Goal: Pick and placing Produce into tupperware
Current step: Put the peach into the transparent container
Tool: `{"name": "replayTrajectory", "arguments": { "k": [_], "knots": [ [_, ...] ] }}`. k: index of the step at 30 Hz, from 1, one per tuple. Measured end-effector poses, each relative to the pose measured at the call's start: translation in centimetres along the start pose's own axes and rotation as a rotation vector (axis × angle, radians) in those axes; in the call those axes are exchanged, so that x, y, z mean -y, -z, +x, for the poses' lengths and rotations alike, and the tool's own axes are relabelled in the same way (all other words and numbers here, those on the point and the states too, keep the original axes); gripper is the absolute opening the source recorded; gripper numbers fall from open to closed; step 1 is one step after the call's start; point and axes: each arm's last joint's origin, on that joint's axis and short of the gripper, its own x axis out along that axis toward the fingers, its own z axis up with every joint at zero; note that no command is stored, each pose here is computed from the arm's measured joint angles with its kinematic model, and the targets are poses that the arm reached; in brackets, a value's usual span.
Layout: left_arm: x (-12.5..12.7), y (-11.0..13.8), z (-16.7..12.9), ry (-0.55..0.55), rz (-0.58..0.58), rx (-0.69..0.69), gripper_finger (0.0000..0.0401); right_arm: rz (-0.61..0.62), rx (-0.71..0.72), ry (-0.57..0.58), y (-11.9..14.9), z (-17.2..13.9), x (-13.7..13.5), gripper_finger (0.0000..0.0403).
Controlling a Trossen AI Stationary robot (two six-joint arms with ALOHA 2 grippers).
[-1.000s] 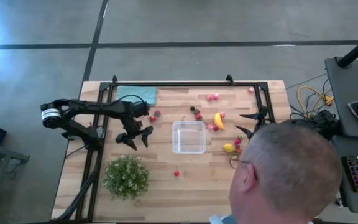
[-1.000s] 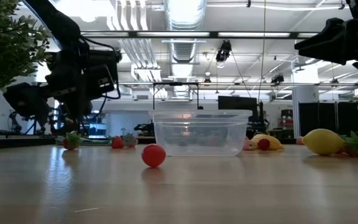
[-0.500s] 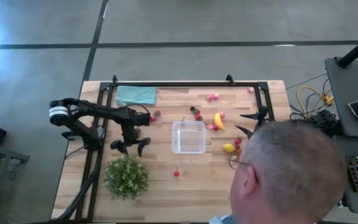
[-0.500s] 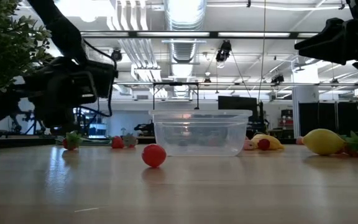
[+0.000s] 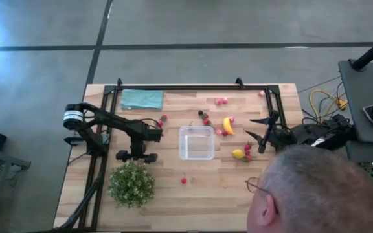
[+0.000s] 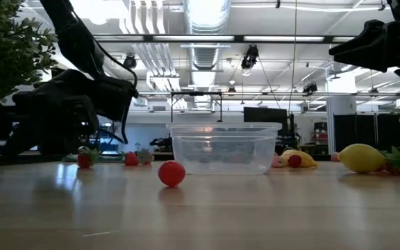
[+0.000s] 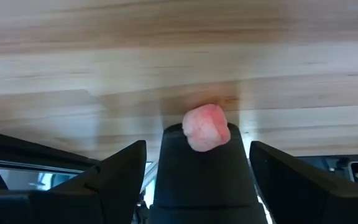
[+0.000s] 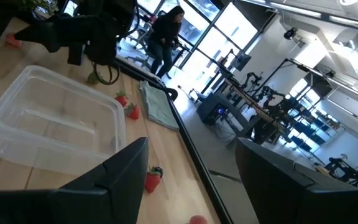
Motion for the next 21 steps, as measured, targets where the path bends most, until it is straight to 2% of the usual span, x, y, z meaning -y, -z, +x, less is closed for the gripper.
{"name": "replayTrajectory", "arguments": {
  "k": [12,21],
  "knots": [
    [3.3,-0.1,1.5,-0.095,0.039,0.075,0.0267,0.007,0.0,0.0,0.0,0.0,0.0,0.0233],
    [3.6,0.6,2.3,-0.161,0.035,0.062,0.0187,0.007,-0.003,0.004,0.0,0.0,0.0,0.0233]
  ]
}}
